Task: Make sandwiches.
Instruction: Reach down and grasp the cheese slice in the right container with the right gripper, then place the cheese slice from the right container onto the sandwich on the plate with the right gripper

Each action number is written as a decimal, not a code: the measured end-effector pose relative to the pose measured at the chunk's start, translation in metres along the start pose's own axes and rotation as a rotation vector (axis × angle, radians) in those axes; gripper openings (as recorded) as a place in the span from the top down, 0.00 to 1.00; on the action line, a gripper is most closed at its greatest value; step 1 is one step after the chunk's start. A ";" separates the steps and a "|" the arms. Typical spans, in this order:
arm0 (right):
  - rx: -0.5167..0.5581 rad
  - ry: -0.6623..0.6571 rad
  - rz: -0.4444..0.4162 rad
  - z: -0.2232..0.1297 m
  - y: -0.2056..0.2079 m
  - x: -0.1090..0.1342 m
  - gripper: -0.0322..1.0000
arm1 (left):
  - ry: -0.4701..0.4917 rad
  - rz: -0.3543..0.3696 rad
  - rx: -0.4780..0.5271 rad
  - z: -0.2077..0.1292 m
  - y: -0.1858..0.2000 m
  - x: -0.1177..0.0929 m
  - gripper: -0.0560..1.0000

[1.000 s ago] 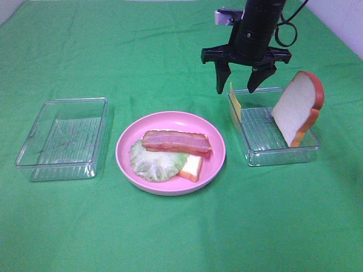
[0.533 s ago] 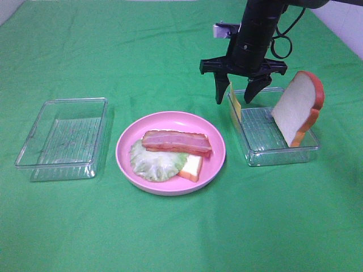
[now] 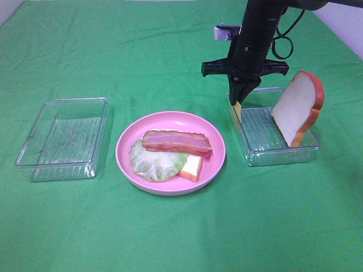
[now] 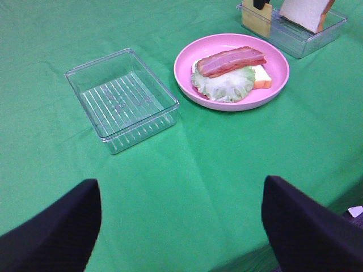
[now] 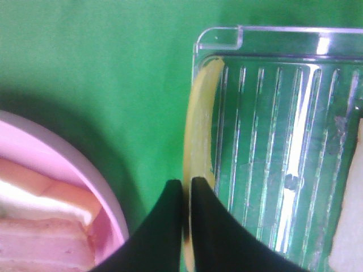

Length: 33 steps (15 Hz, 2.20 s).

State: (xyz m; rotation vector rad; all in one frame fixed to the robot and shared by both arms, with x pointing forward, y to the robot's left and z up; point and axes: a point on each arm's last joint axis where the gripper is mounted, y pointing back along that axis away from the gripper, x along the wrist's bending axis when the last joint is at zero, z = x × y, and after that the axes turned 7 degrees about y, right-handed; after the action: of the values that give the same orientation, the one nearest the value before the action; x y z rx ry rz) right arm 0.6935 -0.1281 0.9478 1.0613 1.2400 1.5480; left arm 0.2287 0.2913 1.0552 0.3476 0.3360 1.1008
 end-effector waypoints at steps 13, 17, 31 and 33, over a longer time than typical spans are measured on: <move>-0.172 0.169 0.360 -0.009 0.093 0.039 0.97 | 0.000 0.000 0.000 0.000 0.000 0.000 0.24; -0.058 0.184 0.604 -0.030 0.059 0.058 0.97 | 0.000 0.000 0.000 0.000 0.000 0.000 0.24; 0.014 0.172 0.371 -0.047 -0.007 0.097 0.95 | 0.000 0.000 0.000 0.000 0.000 0.000 0.24; 0.016 0.160 0.348 -0.047 -0.008 0.095 0.86 | 0.000 0.000 0.000 0.000 0.000 0.000 0.24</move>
State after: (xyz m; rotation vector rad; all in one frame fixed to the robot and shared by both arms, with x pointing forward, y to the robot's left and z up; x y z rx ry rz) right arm 0.6247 -0.0480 0.9429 1.2321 1.2209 1.9212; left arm 0.2287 0.2913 1.0552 0.3476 0.3360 1.1008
